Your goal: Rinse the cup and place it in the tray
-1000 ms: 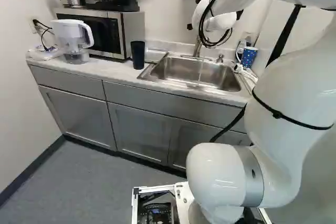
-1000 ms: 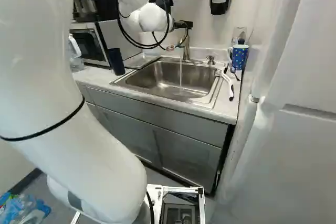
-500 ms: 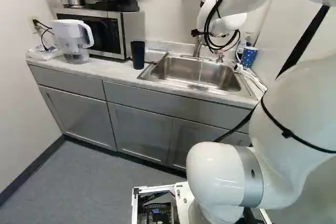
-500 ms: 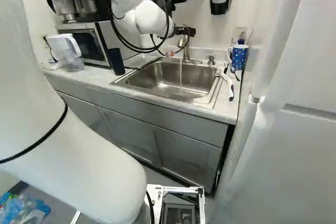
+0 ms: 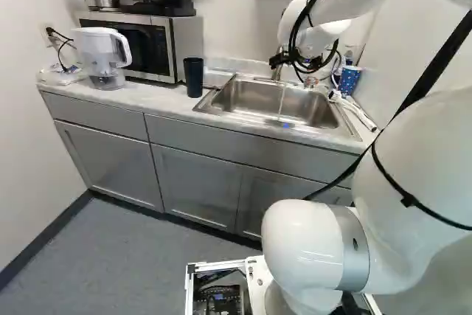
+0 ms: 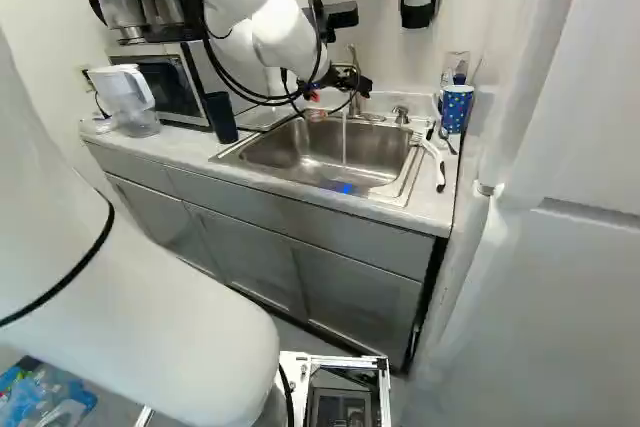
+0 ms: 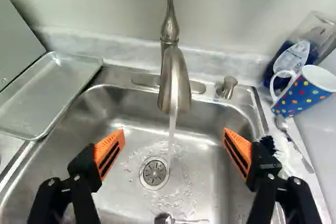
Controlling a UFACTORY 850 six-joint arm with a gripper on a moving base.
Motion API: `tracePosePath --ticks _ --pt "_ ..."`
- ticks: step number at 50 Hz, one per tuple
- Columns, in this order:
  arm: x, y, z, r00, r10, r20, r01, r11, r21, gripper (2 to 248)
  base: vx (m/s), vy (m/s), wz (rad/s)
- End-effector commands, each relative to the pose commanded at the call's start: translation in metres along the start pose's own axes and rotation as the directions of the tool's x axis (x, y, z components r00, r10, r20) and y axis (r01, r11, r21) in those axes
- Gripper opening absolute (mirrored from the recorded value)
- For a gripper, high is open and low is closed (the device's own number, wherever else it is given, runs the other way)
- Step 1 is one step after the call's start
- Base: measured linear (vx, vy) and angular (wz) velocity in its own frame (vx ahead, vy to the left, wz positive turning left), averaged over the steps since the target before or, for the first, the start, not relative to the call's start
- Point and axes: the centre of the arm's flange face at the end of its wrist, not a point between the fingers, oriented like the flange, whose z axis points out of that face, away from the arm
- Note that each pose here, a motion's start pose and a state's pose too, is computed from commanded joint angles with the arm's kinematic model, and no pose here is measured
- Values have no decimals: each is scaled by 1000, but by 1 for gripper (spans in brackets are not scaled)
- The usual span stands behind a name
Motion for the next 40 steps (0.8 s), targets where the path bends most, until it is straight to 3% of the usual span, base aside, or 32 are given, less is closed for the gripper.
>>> tracePosePath --ticks 14,29,40 --pt "-13 0 -1 989 0 146 0 1000 0 247 0 0 0" --pt "-27 0 -4 954 0 300 0 1000 0 247 0 0 0" --pt "-27 -1 -4 954 -1 299 1 1000 1 247 0 0 0"
